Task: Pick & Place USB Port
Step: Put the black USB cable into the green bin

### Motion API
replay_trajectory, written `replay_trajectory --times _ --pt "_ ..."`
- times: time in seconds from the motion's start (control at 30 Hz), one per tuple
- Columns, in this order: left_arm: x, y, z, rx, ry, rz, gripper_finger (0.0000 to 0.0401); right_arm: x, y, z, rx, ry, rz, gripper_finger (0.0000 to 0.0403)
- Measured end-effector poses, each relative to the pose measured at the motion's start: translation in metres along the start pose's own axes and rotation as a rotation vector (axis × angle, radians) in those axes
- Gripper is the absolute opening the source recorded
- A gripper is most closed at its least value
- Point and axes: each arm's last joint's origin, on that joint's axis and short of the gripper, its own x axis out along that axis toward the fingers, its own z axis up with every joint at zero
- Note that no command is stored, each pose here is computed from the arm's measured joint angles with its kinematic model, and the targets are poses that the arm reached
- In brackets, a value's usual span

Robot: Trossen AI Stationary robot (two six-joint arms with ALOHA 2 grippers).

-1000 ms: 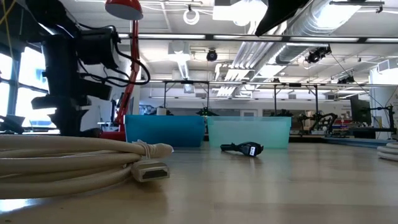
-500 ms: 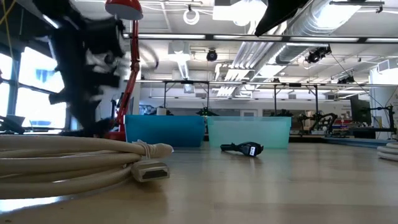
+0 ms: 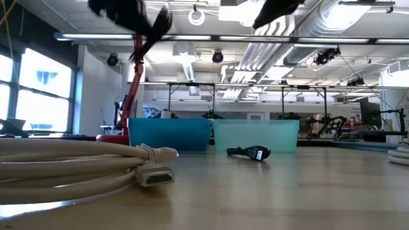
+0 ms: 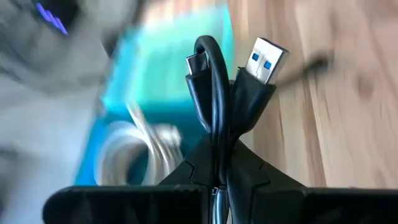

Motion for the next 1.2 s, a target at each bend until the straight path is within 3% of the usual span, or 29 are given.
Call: replay_trajectory --times 0.2,0.43,0.6,1.2 --pt "-0.016 0.005 0.034 0.086 -0.299 0.043 0.0015 -0.007 0.011 0.017 -0.092 -0.178 0.013 0.0183" --pt "-0.017 0.004 0.047 0.120 -0.467 -0.035 0.0015 -0.024 0.030 0.036 -0.248 -0.419 0.029 0.0183" --pt "-0.020 0.004 0.055 0.139 -0.598 -0.106 0.0014 -0.029 0.033 0.045 -0.276 -0.530 0.076 0.0183" --pt "0.008 -0.015 0.067 0.203 -0.730 -0.216 0.0013 -0.024 0.035 0.050 -0.349 -0.623 0.274 0.0183"
